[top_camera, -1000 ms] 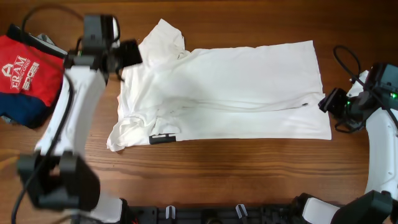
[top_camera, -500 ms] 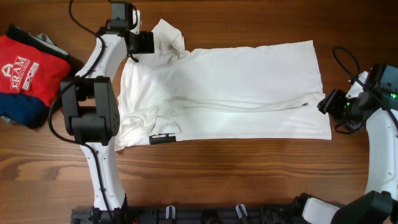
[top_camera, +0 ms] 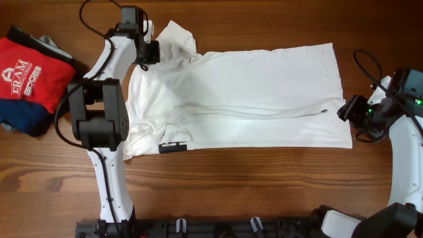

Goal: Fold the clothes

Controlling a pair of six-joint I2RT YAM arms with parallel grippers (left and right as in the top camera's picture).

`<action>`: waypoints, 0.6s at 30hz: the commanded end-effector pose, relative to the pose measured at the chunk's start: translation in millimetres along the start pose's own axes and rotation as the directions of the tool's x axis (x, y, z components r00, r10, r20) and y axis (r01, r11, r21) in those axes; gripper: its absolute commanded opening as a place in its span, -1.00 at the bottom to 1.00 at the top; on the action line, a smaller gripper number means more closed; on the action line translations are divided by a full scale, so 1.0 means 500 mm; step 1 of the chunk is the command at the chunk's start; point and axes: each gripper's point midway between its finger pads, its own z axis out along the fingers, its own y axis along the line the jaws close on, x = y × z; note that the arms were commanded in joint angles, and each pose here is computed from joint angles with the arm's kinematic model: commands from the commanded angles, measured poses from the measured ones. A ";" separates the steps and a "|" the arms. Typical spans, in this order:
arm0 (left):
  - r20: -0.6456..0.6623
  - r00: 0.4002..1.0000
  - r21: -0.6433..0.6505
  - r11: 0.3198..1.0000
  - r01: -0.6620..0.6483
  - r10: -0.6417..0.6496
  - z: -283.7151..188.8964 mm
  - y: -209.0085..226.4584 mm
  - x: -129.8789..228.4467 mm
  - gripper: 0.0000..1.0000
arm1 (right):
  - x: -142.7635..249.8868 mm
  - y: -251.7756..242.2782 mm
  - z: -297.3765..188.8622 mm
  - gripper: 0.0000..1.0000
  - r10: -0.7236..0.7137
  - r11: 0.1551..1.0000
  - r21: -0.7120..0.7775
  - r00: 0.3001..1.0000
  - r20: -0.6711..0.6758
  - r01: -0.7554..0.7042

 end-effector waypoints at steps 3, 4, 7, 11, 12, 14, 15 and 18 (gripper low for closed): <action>-0.075 0.997 0.028 1.000 0.013 -0.010 0.043 -0.012 0.047 -0.92 | 0.003 0.006 -0.002 0.26 -0.018 1.000 -0.024 1.000 0.003 0.018; -0.075 0.997 0.028 0.999 0.016 -0.014 0.043 -0.012 0.047 -0.92 | 0.001 0.007 -0.002 0.26 -0.019 1.000 -0.024 1.000 0.008 0.019; -0.085 0.996 0.029 0.999 0.042 -0.039 0.041 -0.013 0.051 -0.92 | -0.014 0.013 -0.002 0.24 -0.023 0.999 -0.038 0.999 0.036 0.024; -0.087 0.995 0.224 0.972 0.073 -0.055 0.010 -0.067 0.041 -0.92 | -0.058 0.044 -0.002 0.34 -0.048 0.993 -0.100 0.992 0.119 0.060; -0.086 0.993 0.280 0.955 0.100 -0.079 -0.005 -0.081 0.033 -0.92 | -0.071 0.054 0.003 0.35 -0.068 0.991 -0.106 0.988 0.135 0.083; -0.085 0.988 0.326 0.934 0.148 -0.127 -0.027 -0.084 0.021 -0.92 | -0.094 0.084 0.017 0.43 -0.142 0.978 -0.133 0.979 0.148 0.162; -0.085 0.985 0.328 0.929 0.169 -0.150 -0.033 -0.078 0.016 -0.92 | -0.106 0.096 0.023 0.44 -0.168 0.972 -0.138 0.975 0.146 0.189; -0.077 0.983 0.328 0.927 0.184 -0.168 -0.044 -0.062 0.009 -0.92 | -0.163 0.134 0.044 0.54 -0.238 0.956 -0.133 0.958 0.162 0.260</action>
